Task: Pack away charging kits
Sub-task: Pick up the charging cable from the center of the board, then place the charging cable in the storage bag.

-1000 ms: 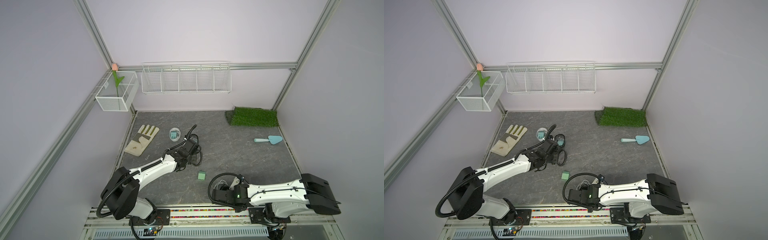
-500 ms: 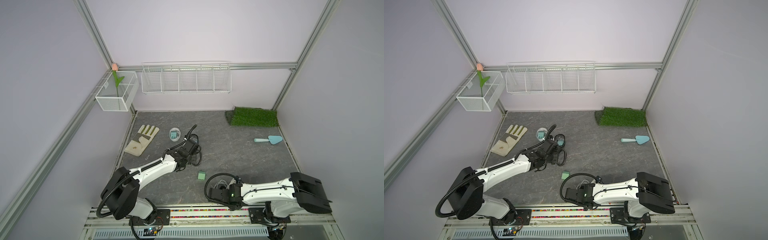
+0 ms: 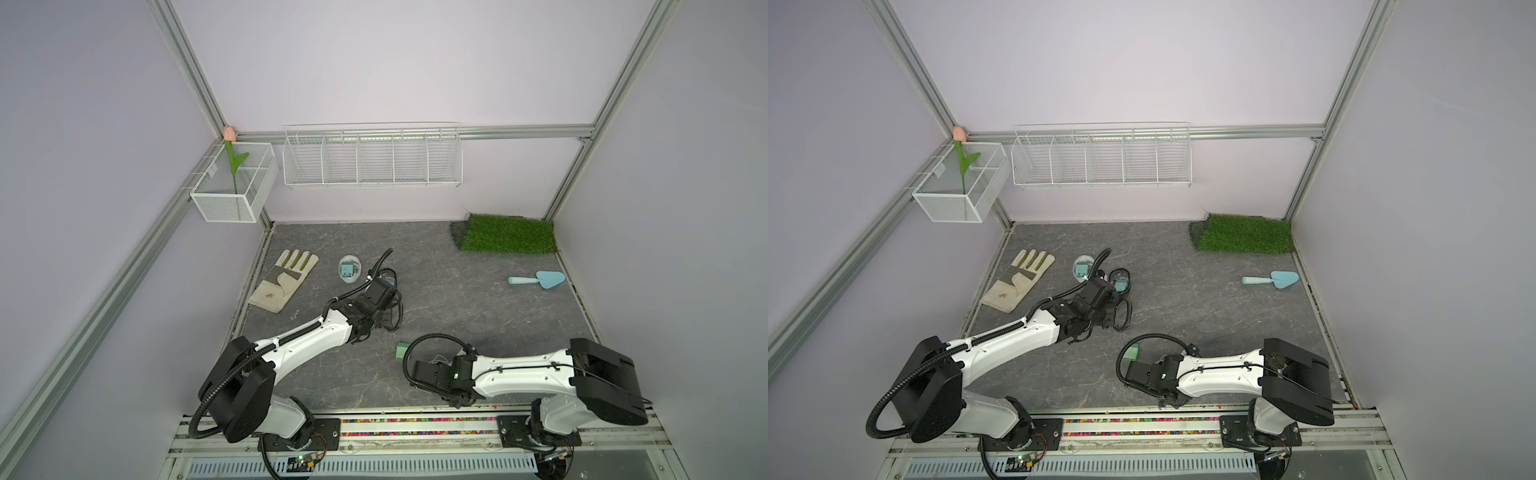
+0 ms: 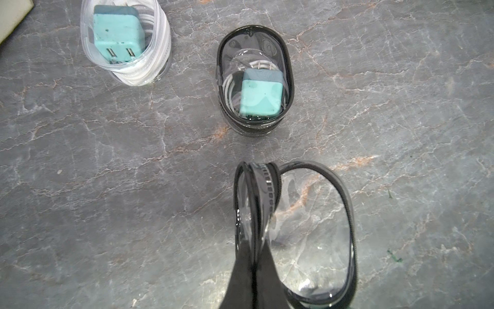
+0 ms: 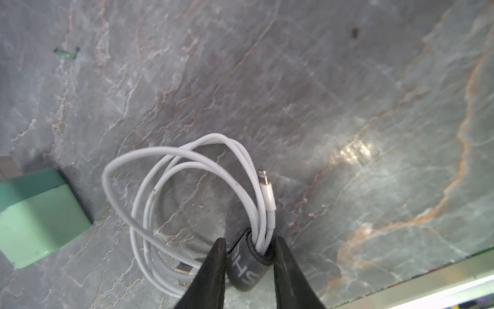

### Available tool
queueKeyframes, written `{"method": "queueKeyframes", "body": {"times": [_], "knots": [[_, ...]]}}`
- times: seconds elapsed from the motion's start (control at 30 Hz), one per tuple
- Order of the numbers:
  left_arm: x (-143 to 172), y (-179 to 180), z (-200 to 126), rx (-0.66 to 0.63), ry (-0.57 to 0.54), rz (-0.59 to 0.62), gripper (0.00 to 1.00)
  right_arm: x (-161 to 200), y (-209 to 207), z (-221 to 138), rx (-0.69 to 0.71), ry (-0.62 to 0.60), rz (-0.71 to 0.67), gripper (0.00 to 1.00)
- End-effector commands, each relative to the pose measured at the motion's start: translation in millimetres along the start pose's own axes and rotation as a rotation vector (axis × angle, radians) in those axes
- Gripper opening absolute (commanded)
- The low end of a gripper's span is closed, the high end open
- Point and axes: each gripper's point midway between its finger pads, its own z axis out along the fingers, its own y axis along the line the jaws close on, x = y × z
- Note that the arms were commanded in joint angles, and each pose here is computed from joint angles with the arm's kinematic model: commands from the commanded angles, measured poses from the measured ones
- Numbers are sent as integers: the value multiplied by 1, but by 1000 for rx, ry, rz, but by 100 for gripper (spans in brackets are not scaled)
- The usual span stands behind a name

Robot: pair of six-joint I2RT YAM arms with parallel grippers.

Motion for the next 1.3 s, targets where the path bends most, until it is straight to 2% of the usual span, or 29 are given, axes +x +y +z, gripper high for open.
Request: {"method": "queueKeyframes", "body": {"times": [0.0,0.23,0.37,0.43,0.53,0.63,0.7,0.83,1.03,1.27], "knots": [[0,2,-3,-7,-5,6,0,5,-33,30,134,35,-39,29],[-1,-1,-4,4,-6,10,0,-16,-16,21,67,-33,-129,22],[-1,-6,-3,28,4,16,0,-33,2,4,55,-96,-238,20],[0,-9,-3,38,8,22,0,-42,13,-6,34,-129,-292,16],[3,-15,0,53,25,38,0,-53,46,-27,-73,-176,-406,12],[6,-25,1,73,33,67,0,-56,86,-48,-245,-220,-543,6],[8,-30,1,76,35,84,0,-57,109,-64,-328,-246,-628,6],[9,-38,-1,98,43,96,0,-66,130,-84,-353,-311,-724,7],[6,-51,-13,176,41,91,0,-70,152,-64,-367,-247,-741,6],[2,-55,-40,267,5,61,0,-83,153,-43,-325,-242,-728,6]]}}
